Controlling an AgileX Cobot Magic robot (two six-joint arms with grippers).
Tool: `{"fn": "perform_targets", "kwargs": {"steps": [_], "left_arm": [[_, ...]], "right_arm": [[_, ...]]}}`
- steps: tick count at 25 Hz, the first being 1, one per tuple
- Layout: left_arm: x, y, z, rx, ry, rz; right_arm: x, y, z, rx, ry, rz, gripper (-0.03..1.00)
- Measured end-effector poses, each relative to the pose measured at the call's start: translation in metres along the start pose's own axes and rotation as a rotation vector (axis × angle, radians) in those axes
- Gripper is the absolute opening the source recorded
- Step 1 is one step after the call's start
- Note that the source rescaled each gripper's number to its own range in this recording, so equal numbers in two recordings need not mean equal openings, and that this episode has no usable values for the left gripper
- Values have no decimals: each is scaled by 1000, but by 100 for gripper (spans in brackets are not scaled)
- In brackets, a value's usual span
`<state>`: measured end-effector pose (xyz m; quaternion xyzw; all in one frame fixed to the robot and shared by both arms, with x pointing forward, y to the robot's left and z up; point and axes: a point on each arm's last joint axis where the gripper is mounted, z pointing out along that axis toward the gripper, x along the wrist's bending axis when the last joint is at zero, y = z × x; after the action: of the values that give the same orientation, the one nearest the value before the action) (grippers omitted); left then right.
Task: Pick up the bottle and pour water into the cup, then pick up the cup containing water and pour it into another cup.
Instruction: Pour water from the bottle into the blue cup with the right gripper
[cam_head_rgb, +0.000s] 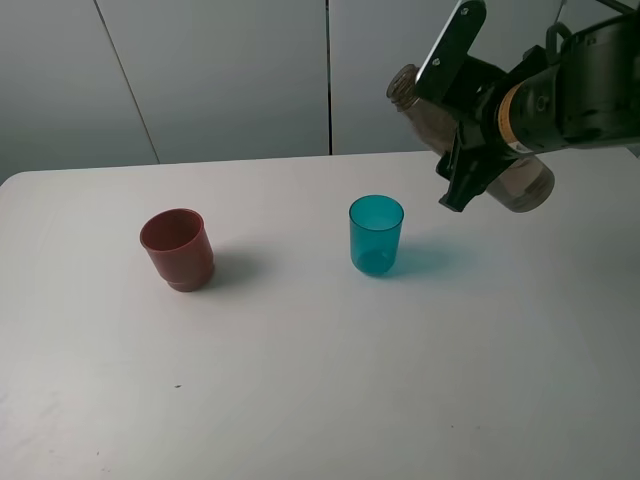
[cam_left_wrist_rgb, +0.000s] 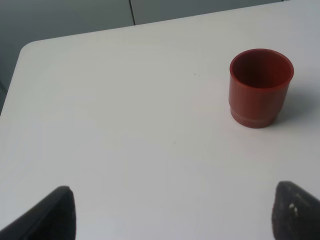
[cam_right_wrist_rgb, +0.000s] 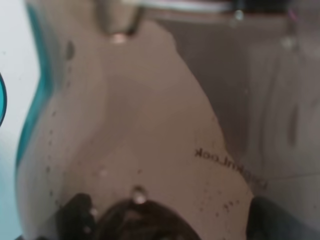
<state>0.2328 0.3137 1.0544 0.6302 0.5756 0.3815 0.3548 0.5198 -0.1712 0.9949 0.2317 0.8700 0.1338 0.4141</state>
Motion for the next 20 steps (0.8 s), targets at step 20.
{"fn": "perform_targets", "kwargs": {"steps": [20], "left_arm": [[0, 0, 0, 0, 0, 0]], "right_arm": [[15, -12, 37, 97, -63, -382, 4]]}}
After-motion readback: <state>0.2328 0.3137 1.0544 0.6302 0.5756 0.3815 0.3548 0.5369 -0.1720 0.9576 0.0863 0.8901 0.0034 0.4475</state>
